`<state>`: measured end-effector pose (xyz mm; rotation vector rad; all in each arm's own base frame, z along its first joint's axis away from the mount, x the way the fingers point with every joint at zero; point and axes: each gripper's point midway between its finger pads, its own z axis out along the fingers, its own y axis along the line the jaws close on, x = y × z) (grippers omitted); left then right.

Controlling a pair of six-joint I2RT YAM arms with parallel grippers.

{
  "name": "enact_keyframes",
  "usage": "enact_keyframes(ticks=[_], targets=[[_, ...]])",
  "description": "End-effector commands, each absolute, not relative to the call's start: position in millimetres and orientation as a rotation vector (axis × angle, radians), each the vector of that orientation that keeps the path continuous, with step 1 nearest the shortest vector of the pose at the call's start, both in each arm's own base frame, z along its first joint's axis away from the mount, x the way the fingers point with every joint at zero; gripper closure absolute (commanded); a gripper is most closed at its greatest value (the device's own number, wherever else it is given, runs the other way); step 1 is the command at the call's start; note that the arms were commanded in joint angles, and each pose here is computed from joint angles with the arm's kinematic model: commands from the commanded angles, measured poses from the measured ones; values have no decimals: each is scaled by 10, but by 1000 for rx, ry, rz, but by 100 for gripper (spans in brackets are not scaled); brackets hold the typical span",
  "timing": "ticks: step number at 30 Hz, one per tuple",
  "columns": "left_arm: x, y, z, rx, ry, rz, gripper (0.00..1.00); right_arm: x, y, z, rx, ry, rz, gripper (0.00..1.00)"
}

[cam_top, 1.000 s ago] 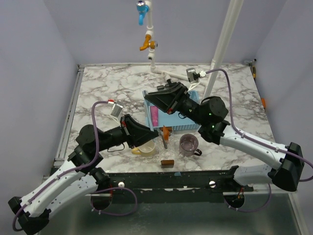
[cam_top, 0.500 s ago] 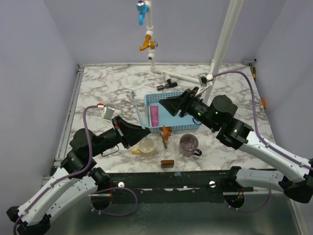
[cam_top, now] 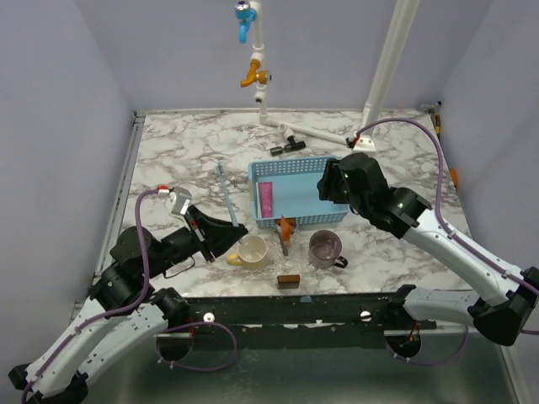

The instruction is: Prepare toiletry sets of a toothbrush and toothpaste on the tray

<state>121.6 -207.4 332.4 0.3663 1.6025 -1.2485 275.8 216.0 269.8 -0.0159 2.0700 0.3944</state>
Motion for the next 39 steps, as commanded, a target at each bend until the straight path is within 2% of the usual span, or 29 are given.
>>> enact_keyframes(ticks=[1, 16, 29, 34, 37, 39], targets=[[1214, -1950, 3263, 367, 1612, -1177, 100, 2822, 1668, 2218, 17, 2201, 157, 42], [1118, -1869, 2993, 432, 1631, -1133, 100, 3094, 1088, 1417, 180, 2338, 15, 44], [1092, -1899, 2890, 475, 1629, -1136, 100, 3369, 1168, 1081, 221, 2385, 112, 49], [1078, -1910, 2856, 477, 1636, -1147, 100, 3442, 1199, 978, 216, 2399, 107, 57], [1078, -1911, 2820, 470, 1644, -1152, 100, 3490, 1197, 956, 209, 2396, 93, 66], [1072, -1918, 2803, 468, 1646, -1160, 100, 3519, 1227, 938, 207, 2404, 101, 76]])
